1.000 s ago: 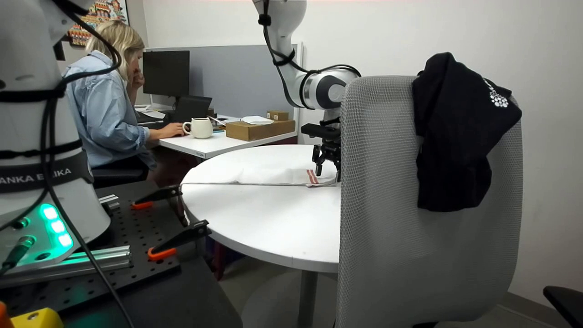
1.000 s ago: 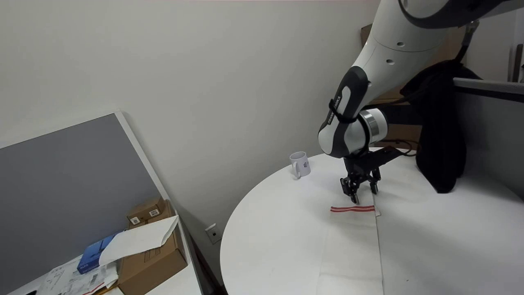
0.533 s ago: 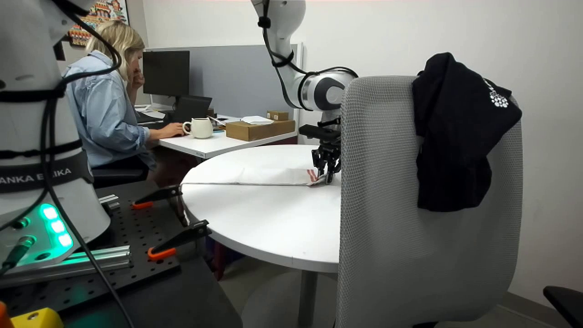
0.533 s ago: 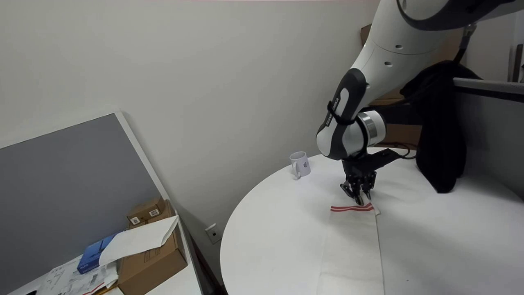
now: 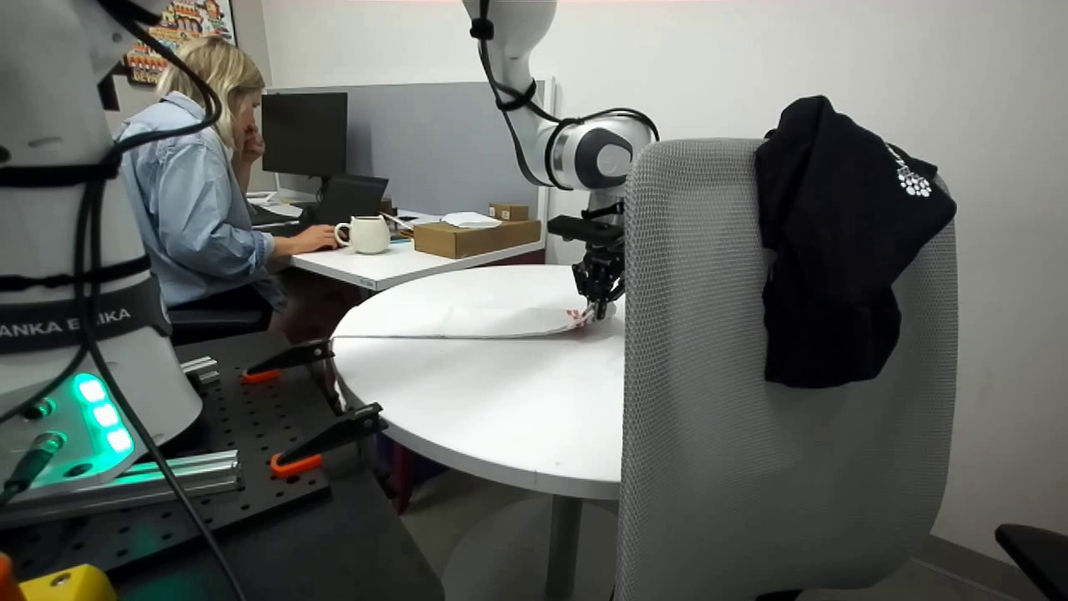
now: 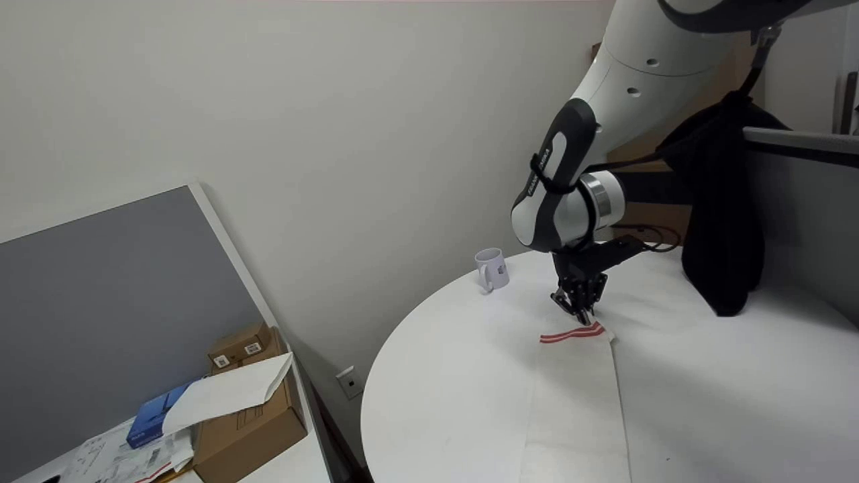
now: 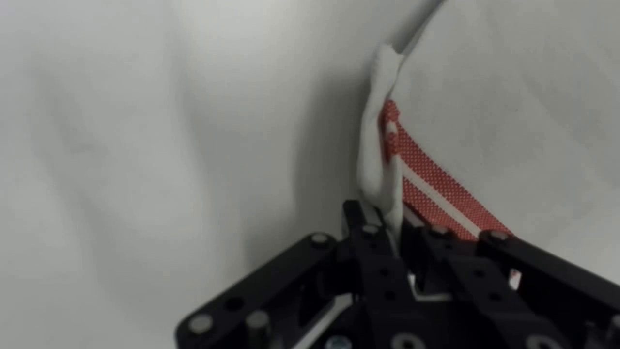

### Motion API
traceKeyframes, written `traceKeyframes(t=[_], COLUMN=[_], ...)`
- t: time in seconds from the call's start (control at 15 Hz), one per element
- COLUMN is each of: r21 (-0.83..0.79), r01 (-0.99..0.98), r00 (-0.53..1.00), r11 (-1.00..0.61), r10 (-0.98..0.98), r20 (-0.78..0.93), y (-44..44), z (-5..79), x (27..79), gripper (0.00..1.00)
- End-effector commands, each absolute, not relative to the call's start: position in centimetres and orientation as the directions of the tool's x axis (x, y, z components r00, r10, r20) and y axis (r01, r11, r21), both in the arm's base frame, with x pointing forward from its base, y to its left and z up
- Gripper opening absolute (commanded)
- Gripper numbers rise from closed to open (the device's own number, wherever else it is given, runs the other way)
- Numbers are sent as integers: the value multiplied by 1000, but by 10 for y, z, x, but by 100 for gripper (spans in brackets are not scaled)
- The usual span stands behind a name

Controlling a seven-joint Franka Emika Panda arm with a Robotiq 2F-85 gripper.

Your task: Fold the cloth on the table.

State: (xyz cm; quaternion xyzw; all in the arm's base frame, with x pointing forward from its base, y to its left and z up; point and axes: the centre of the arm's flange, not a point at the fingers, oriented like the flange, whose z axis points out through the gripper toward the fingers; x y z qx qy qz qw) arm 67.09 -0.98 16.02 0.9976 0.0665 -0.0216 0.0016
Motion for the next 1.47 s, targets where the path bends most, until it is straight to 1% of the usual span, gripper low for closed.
traceKeyframes(t=[0.0, 0.4, 0.67, 0.93, 1.13, 1.27, 1.4], r21=[7, 67, 95, 106, 98, 70, 8], r01=[152, 168, 158, 140, 173, 238, 342], r00=[988, 972, 954, 944, 940, 933, 913], r11=[-988, -983, -983, -984, -980, -969, -940], r10=[152, 177, 177, 165, 194, 249, 334], r20=[2, 155, 241, 285, 280, 262, 233], y=[-5, 9, 8, -1, 9, 30, 61], z=[236, 385, 448, 472, 473, 469, 465], x=[679, 694, 700, 705, 703, 697, 686], gripper=[2, 2, 2, 2, 2, 2, 2])
